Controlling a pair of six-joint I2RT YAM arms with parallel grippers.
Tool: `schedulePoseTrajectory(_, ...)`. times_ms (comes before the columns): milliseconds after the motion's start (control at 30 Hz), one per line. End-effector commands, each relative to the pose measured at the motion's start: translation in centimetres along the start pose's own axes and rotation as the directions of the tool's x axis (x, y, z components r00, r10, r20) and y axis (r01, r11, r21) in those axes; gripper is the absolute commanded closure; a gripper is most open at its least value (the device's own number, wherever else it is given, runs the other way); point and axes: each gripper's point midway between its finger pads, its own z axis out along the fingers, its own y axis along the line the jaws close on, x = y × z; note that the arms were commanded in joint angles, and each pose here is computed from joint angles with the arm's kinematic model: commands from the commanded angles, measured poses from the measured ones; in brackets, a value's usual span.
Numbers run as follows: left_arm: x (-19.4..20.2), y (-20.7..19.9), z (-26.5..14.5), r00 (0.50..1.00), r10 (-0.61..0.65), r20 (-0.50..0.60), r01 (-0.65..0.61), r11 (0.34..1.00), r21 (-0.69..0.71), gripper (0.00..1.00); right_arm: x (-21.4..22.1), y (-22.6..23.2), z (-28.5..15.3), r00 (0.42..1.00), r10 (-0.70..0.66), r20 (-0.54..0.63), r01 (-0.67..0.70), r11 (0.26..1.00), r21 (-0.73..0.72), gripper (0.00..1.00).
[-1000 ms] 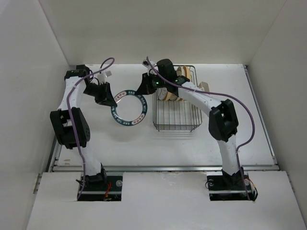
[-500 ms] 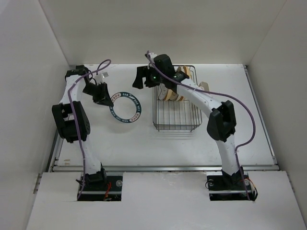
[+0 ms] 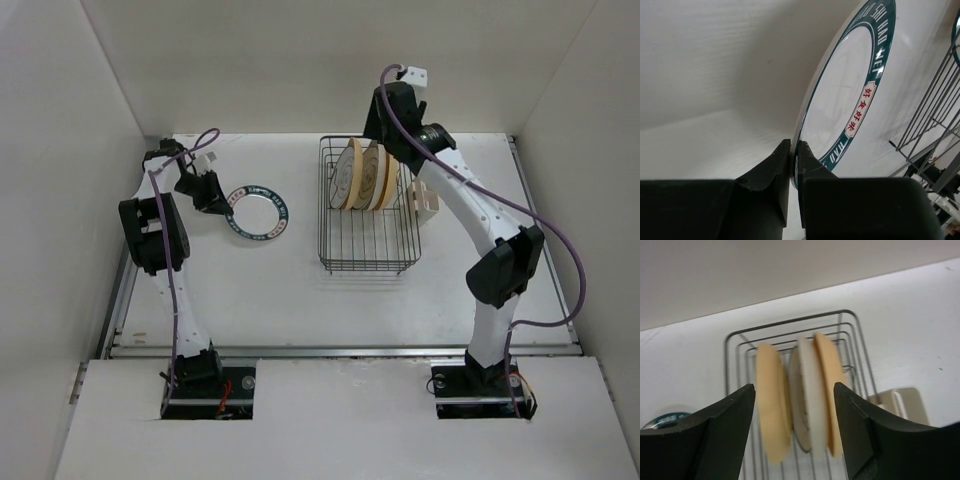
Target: Unload the plates from the dish rack
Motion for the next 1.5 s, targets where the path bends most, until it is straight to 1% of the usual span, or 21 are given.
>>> schedulePoseTrajectory(0, -2.1, 1.4, -0.5, 0.998, -0.008, 0.062, 0.013, 0.997, -0.081, 0.98, 3.1, -3.9, 1.7, 0.996, -0.041, -0.083, 0.053, 0.988, 0.146, 0.31)
schedulePoseTrajectory(133, -2.3, 2.6, -0.4, 0.998, -0.019, 0.063, 0.027, 0.990, -0.141, 0.82, 4.6, -5.4, 3.0, 0.992, -0.007, -0.125, 0.028, 0.986, 0.166, 0.36)
schedulePoseTrajectory(167, -2.3, 2.8, -0.4, 0.998, -0.019, 0.063, 0.028, 0.988, -0.150, 0.82, 4.6, -5.4, 3.0, 0.992, 0.002, -0.124, 0.019, 0.986, 0.167, 0.36)
schedulePoseTrajectory(200, -2.1, 2.8, -0.4, 0.998, -0.024, 0.056, 0.032, 0.988, -0.150, 0.78, 5.4, -5.8, 3.6, 0.990, -0.001, -0.144, 0.026, 0.984, 0.175, 0.37)
schedulePoseTrajectory(233, -2.1, 2.8, -0.4, 0.998, -0.024, 0.056, 0.032, 0.988, -0.150, 0.68, 5.4, -5.8, 3.6, 0.990, -0.001, -0.144, 0.027, 0.984, 0.175, 0.37)
schedulePoseTrajectory(367, -1.9, 2.7, -1.1, 0.998, -0.011, 0.060, 0.021, 0.985, -0.173, 0.59, 6.6, -6.4, 4.1, 0.986, -0.019, -0.168, 0.053, 0.978, 0.202, 0.41)
schedulePoseTrajectory(467, -1.9, 2.0, -2.6, 0.997, 0.002, 0.078, 0.013, 0.981, -0.193, 0.55, 7.6, -6.6, 4.3, 0.982, -0.020, -0.189, 0.061, 0.975, 0.213, 0.45)
schedulePoseTrajectory(533, -2.3, 1.5, -3.8, 0.994, 0.021, 0.105, 0.001, 0.979, -0.206, 0.45, 8.5, -7.2, 4.6, 0.979, -0.025, -0.203, 0.075, 0.968, 0.241, 0.48)
schedulePoseTrajectory(667, -2.3, 0.7, -6.1, 0.990, 0.051, 0.131, -0.017, 0.968, -0.251, 0.27, 10.5, -8.0, 5.8, 0.968, -0.054, -0.243, 0.123, 0.952, 0.281, 0.49)
schedulePoseTrajectory(700, -2.3, 0.5, -6.8, 0.989, 0.056, 0.139, -0.018, 0.964, -0.265, 0.25, 11.2, -8.3, 6.0, 0.964, -0.064, -0.258, 0.142, 0.945, 0.295, 0.49)
schedulePoseTrajectory(767, -2.5, -0.3, -8.2, 0.983, 0.086, 0.161, -0.038, 0.960, -0.277, 0.24, 11.3, -8.4, 6.3, 0.963, -0.069, -0.262, 0.150, 0.941, 0.304, 0.49)
schedulePoseTrajectory(833, -2.3, -0.7, -9.0, 0.981, 0.100, 0.167, -0.049, 0.956, -0.289, 0.22, 11.8, -8.6, 6.6, 0.961, -0.076, -0.267, 0.162, 0.935, 0.316, 0.52)
schedulePoseTrajectory(933, -1.9, -1.7, -10.5, 0.976, 0.114, 0.185, -0.056, 0.955, -0.291, 0.22, 11.3, -8.9, 6.5, 0.963, -0.079, -0.256, 0.165, 0.928, 0.334, 0.69)
schedulePoseTrajectory(967, -1.7, -1.8, -10.9, 0.976, 0.113, 0.184, -0.053, 0.952, -0.302, 0.22, 11.3, -8.9, 6.5, 0.963, -0.080, -0.256, 0.165, 0.928, 0.334, 0.81)
schedulePoseTrajectory(1100, -1.2, -2.3, -11.6, 0.976, 0.115, 0.187, -0.054, 0.952, -0.303, 0.21, 8.6, -9.4, 6.0, 0.976, -0.094, -0.196, 0.164, 0.908, 0.385, 1.00)
schedulePoseTrajectory(1133, -1.0, -2.6, -12.0, 0.975, 0.123, 0.184, -0.063, 0.951, -0.304, 0.21, 7.1, -9.5, 5.5, 0.983, -0.102, -0.153, 0.158, 0.894, 0.419, 1.00)
schedulePoseTrajectory(1167, -0.9, -2.7, -12.2, 0.976, 0.123, 0.183, -0.063, 0.951, -0.304, 0.21, 6.5, -9.4, 4.9, 0.980, -0.135, -0.149, 0.186, 0.884, 0.428, 1.00)
schedulePoseTrajectory(1233, -0.7, -2.7, -12.2, 0.977, 0.117, 0.175, -0.060, 0.951, -0.303, 0.21, 3.9, -9.7, 3.8, 0.986, -0.146, -0.083, 0.168, 0.863, 0.477, 1.00)
schedulePoseTrajectory(1367, -0.4, -3.1, -12.7, 0.977, 0.117, 0.175, -0.060, 0.951, -0.303, 0.21, 0.7, -10.7, 1.9, 0.983, -0.184, -0.007, 0.157, 0.816, 0.557, 1.00)
schedulePoseTrajectory(1433, -0.6, -3.5, -13.2, 0.973, 0.129, 0.191, -0.066, 0.950, -0.305, 0.21, -0.7, -11.5, 0.9, 0.980, -0.199, 0.025, 0.145, 0.786, 0.602, 1.00)
schedulePoseTrajectory(1467, -0.6, -3.3, -13.3, 0.973, 0.137, 0.188, -0.073, 0.946, -0.315, 0.21, -1.9, -12.5, -0.2, 0.974, -0.222, 0.052, 0.134, 0.743, 0.655, 1.00)
